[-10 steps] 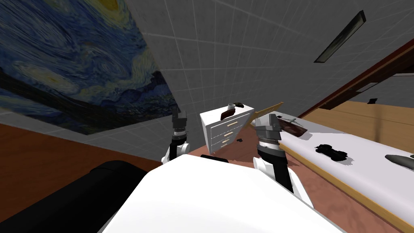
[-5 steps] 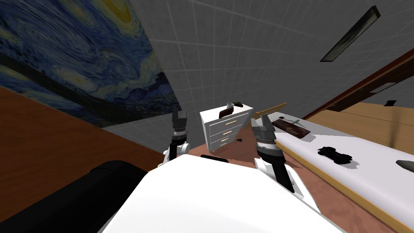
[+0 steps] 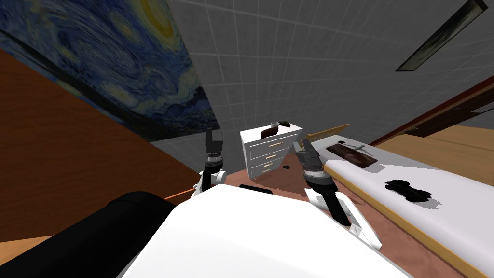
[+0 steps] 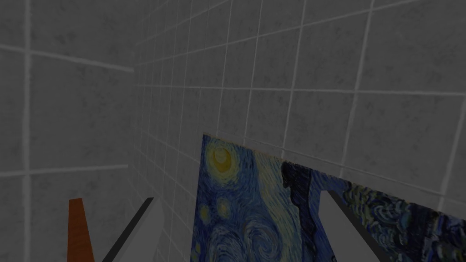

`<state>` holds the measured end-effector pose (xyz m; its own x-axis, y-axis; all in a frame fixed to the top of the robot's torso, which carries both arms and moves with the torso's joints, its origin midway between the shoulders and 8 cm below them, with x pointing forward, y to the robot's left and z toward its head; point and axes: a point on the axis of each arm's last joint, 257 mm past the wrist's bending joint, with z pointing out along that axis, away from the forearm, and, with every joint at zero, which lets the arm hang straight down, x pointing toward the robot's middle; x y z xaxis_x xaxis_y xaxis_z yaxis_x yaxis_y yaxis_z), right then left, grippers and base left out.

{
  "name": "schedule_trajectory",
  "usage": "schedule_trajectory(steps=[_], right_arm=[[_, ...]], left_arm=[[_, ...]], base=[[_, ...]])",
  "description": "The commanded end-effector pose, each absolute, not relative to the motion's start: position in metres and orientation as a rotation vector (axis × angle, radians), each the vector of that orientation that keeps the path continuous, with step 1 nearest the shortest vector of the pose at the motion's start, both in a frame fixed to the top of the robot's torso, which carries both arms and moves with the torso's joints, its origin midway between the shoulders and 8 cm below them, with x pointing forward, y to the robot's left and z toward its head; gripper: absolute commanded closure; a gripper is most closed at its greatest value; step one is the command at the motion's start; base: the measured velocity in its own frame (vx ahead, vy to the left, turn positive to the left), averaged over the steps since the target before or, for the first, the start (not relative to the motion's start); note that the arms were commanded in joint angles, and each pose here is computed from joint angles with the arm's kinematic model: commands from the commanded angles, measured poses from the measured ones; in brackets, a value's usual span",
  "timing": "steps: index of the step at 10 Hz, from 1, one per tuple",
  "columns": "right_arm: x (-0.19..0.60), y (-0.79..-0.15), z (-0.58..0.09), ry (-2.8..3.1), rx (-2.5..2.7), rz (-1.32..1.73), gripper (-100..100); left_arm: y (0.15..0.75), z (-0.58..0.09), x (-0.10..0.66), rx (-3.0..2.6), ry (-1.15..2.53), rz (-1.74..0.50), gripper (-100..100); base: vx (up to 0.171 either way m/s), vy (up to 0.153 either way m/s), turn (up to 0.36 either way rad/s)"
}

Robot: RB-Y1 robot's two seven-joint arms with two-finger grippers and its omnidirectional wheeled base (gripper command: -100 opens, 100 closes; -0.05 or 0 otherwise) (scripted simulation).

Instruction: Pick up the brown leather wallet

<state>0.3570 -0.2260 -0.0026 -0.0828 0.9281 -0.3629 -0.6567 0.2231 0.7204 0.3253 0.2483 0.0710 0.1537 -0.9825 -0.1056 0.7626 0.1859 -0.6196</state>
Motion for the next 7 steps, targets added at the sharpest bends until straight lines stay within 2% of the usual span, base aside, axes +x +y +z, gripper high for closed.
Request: schedule_trajectory(steps=[1,7], right_arm=[[0.357,-0.220,-0.006,0.986,0.323,1.370,-100],[0.359,-0.193,-0.033,1.138,0.106,1.376,-100]], left_arm=[[0.248,0.071,0.325,-0.480,0.556,-1.322,0],[0.248,0.071,0.325,-0.480,0.556,-1.322,0]], base=[[-0.082,-0.071,0.087],[-0.089,-0.068,0.130]])
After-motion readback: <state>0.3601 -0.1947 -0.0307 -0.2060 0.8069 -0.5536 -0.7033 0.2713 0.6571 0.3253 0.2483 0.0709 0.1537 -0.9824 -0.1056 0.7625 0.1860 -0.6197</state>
